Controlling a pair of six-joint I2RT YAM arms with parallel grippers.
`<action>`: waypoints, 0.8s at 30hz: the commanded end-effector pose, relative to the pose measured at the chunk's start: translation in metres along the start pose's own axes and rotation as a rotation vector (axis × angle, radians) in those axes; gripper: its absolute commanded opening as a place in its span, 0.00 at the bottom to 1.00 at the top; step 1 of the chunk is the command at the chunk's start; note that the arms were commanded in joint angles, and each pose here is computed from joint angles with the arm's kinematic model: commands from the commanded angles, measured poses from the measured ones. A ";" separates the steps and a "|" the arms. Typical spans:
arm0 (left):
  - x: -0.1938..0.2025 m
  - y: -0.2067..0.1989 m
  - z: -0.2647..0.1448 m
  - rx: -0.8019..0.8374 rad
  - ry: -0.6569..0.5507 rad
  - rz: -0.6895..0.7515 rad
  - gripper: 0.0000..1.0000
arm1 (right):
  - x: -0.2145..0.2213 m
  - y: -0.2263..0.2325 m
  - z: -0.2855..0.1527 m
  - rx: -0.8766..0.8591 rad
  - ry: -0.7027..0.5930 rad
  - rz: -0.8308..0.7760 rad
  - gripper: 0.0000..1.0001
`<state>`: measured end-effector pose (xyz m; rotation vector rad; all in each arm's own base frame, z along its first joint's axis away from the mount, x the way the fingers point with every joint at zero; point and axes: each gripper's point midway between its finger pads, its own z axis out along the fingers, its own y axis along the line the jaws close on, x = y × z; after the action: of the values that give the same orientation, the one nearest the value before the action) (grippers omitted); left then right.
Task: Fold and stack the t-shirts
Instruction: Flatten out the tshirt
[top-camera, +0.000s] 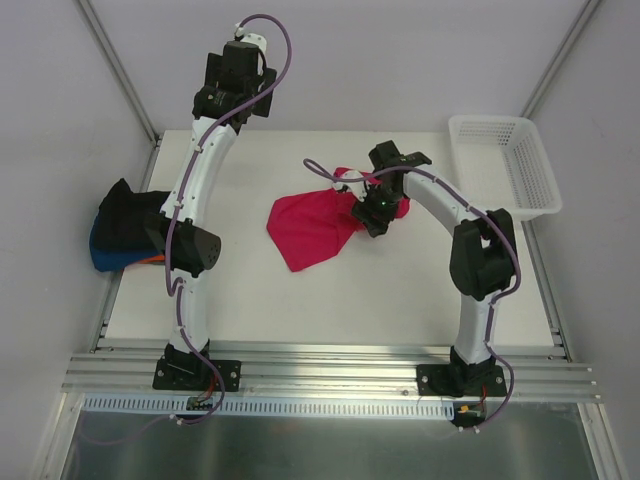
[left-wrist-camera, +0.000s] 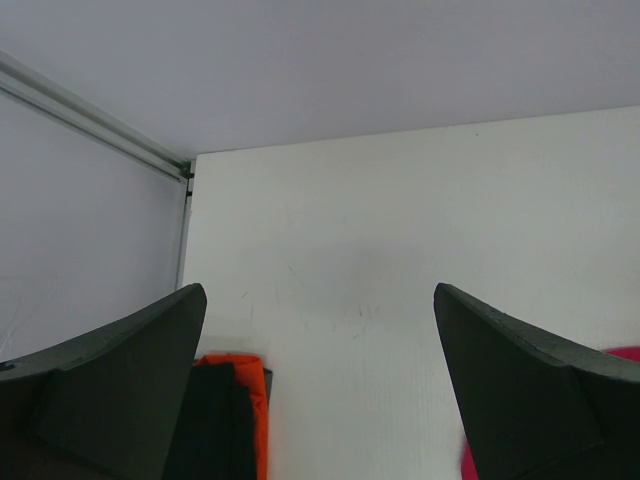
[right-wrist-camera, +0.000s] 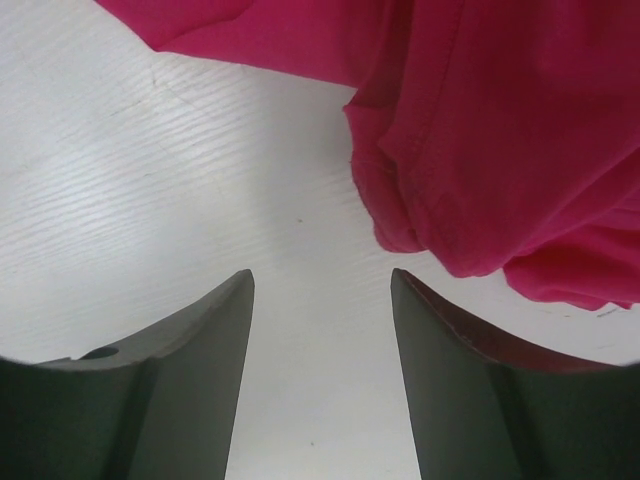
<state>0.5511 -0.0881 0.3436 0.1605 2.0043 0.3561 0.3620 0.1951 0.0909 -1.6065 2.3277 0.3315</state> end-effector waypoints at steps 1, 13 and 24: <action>-0.020 0.017 -0.017 -0.032 -0.059 -0.035 0.99 | -0.009 -0.016 0.003 0.066 -0.009 -0.087 0.61; -0.018 0.012 -0.013 -0.017 -0.055 -0.035 0.99 | -0.001 -0.046 0.035 0.148 0.039 -0.103 0.59; -0.017 0.009 -0.010 -0.018 -0.053 -0.037 0.99 | -0.033 -0.099 -0.017 0.353 -0.061 0.023 0.02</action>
<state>0.5512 -0.0882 0.3437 0.1605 2.0040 0.3550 0.4236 0.1829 0.0520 -1.5943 2.2781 0.0119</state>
